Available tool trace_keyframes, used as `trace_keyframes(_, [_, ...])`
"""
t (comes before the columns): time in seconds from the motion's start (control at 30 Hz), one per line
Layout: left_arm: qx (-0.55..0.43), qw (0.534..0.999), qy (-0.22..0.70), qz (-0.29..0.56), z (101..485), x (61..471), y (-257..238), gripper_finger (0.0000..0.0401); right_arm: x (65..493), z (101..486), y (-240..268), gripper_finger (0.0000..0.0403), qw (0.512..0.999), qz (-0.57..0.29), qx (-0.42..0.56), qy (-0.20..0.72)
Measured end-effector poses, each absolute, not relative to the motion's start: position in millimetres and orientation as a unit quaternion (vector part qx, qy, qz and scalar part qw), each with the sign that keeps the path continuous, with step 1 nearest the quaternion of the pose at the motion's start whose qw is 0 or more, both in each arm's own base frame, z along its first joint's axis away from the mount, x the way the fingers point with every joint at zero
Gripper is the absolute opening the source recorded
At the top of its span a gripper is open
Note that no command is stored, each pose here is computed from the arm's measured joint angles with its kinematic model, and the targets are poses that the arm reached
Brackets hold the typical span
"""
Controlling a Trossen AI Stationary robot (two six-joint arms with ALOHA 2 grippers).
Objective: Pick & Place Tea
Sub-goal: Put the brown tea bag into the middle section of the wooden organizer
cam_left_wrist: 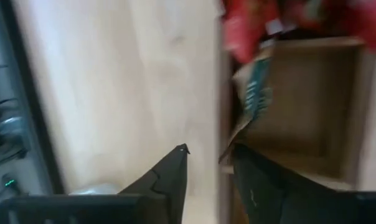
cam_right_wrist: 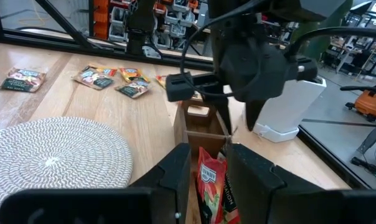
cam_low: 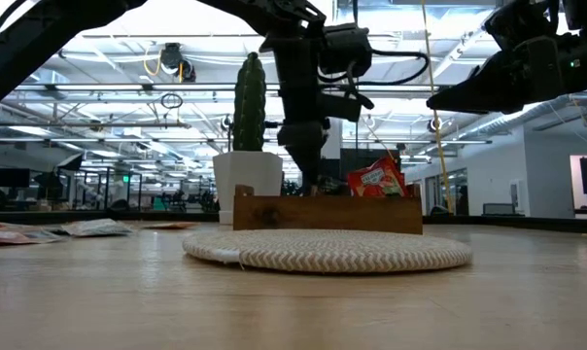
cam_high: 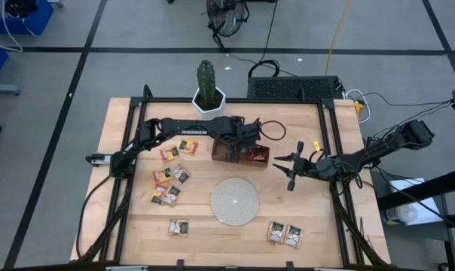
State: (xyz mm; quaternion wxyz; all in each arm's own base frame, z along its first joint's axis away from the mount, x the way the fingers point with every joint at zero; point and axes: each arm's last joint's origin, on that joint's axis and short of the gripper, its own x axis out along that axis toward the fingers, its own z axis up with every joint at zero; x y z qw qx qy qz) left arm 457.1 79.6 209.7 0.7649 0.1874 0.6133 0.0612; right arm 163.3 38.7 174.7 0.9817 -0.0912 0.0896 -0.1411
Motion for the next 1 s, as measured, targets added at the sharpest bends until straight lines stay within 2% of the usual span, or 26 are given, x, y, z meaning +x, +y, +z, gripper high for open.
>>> trace_keyframes(0.17, [0.203, 0.756, 0.616, 0.086, 210, 457, 81, 0.0152, 163, 175, 39, 0.0091, 0.982, -0.141, -0.091, 0.090])
trace_keyframes(0.43, [0.221, 0.745, 0.620, 0.109, 215, 454, 82, 0.0157, 163, 175, 39, 0.0091, 0.982, -0.141, -0.091, 0.090])
trace_keyframes(0.6, [0.216, 0.760, 0.600, 0.122, 232, 451, 76, 0.0157, 163, 175, 39, 0.0091, 0.982, -0.141, -0.091, 0.090])
trace_keyframes(0.67, [0.212, 0.769, 0.595, 0.099, 238, 449, 71, 0.0153, 163, 174, 39, 0.0091, 0.981, -0.141, -0.093, 0.093])
trace_keyframes(0.77, [0.212, 0.780, 0.588, 0.020, 241, 449, 60, 0.0121, 163, 174, 39, 0.0091, 0.981, -0.141, -0.093, 0.093])
trace_keyframes(0.9, [0.239, 0.777, 0.580, -0.041, 237, 453, 45, 0.0025, 163, 174, 39, 0.0091, 0.981, -0.141, -0.093, 0.093])
trace_keyframes(1.0, [0.229, 0.779, 0.581, -0.054, 231, 455, 44, 0.0009, 163, 174, 39, 0.0091, 0.981, -0.141, -0.091, 0.093])
